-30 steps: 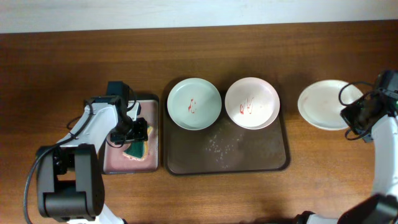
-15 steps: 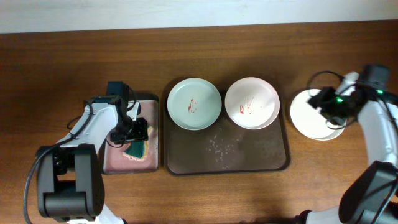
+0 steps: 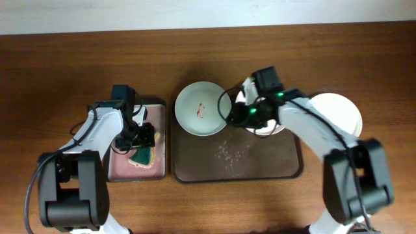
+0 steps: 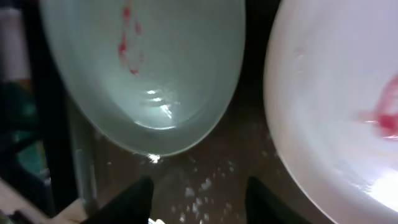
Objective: Clean dirty plates on tray and stack at the side
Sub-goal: 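Move the right gripper back and grasp the light green plate's rim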
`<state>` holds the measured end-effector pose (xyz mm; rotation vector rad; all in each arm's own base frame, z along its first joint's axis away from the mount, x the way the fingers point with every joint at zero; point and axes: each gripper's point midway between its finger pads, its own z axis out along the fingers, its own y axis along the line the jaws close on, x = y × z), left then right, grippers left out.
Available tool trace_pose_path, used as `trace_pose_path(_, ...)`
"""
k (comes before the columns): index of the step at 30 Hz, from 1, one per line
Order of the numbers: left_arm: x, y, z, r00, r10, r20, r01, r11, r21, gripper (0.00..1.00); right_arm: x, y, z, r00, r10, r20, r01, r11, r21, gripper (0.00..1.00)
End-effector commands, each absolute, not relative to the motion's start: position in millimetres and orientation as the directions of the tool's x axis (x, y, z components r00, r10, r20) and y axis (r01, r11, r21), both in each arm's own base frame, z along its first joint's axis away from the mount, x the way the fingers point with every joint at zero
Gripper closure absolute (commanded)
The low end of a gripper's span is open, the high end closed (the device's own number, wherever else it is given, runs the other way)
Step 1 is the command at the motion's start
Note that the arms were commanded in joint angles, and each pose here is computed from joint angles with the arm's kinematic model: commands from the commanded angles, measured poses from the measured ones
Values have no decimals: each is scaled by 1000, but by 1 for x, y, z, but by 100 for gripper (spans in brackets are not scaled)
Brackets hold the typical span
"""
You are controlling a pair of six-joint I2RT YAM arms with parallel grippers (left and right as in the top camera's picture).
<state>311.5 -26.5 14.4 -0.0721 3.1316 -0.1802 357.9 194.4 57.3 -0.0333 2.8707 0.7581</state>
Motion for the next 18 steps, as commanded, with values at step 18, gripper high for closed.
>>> trace_pose_path(18,314,-26,14,-999,-47,-2,-47,992,-116,40,379,214,27,-974,150,-169,57,887,459,78)
